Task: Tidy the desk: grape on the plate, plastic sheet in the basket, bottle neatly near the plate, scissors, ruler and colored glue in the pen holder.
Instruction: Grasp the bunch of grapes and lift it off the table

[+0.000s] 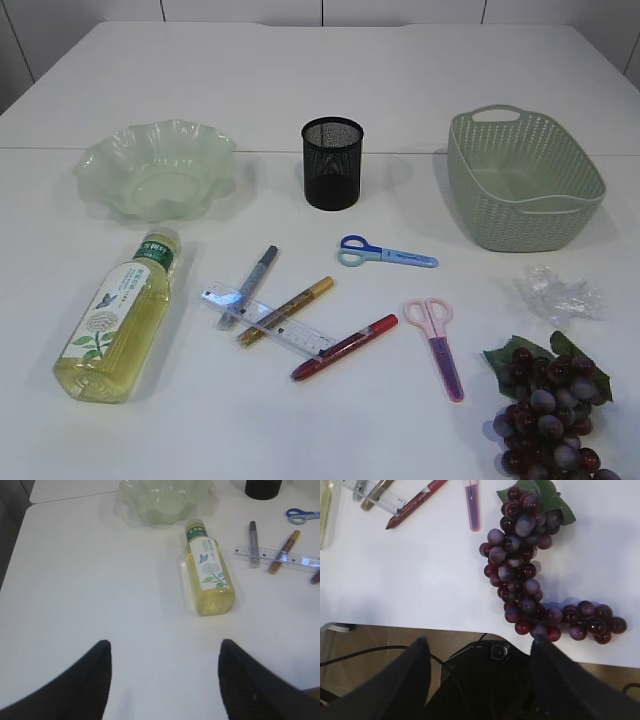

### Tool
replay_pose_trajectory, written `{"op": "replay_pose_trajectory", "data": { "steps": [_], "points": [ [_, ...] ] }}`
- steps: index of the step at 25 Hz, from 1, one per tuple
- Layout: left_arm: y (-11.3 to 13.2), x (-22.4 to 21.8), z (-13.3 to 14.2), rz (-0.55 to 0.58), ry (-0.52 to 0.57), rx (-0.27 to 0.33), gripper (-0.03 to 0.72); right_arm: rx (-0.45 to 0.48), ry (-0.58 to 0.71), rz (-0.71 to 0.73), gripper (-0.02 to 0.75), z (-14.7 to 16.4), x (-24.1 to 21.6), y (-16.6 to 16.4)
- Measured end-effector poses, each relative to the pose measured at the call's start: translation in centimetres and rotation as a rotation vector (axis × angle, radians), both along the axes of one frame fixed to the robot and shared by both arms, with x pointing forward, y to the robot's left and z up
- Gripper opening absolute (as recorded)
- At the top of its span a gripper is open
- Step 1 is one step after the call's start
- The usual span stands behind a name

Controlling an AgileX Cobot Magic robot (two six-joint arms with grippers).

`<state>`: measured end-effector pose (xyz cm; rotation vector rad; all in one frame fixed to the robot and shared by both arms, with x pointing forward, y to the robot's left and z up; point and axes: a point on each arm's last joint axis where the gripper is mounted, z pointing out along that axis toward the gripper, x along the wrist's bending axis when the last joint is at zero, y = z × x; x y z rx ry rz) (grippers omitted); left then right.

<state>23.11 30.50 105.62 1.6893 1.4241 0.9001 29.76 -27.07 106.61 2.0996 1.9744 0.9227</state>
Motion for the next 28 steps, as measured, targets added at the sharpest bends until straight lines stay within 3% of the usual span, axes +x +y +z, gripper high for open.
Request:
{"op": "replay_pose_trajectory", "data": {
  "steps": [6, 16, 28],
  "points": [
    [0.0, 0.0, 0.0, 0.000, 0.000, 0.000, 0.489, 0.048, 0.042, -0.010, 0.489, -0.1, 0.6, 0.3],
    [0.0, 0.0, 0.0, -0.001, 0.000, -0.001, 0.489, 0.004, 0.210, -0.090, 0.489, -0.4, 4.1, -0.6],
    [0.0, 0.0, 0.0, -0.001, 0.000, -0.001, 0.489, 0.059, 0.224, -0.065, 0.481, 0.3, 6.7, 0.0]
  ]
}}
